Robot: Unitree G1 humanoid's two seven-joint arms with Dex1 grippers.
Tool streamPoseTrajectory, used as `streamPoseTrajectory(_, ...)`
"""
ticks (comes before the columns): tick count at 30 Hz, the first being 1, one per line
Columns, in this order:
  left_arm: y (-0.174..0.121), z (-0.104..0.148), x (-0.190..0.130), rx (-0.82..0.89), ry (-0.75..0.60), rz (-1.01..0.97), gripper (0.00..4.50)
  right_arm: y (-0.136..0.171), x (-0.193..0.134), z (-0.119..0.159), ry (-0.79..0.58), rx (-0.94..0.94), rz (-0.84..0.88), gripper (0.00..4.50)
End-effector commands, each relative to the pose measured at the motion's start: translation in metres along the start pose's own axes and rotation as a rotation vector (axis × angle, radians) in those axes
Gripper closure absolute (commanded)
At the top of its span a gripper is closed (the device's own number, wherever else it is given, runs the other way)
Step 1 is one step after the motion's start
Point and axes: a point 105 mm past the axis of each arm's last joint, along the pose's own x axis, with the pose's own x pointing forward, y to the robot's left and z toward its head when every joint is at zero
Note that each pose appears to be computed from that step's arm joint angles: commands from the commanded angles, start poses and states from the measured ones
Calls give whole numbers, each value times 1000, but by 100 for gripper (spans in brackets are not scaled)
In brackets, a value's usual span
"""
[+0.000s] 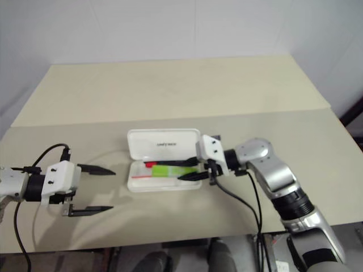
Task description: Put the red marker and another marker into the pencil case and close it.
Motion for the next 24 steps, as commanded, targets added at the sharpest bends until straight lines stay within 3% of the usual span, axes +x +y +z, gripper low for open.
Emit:
streamPoseTrajectory(1,1,5,-4,32,9,15,0,-2,10,9,-3,-30,-15,340)
streamPoseTrajectory(10,7,5,-1,44,8,11,0,-6,32,16,16,17,-47,340)
streamPoseTrajectory(24,13,1,-10,53,47,-4,0,12,55,14,15,51,-8,340)
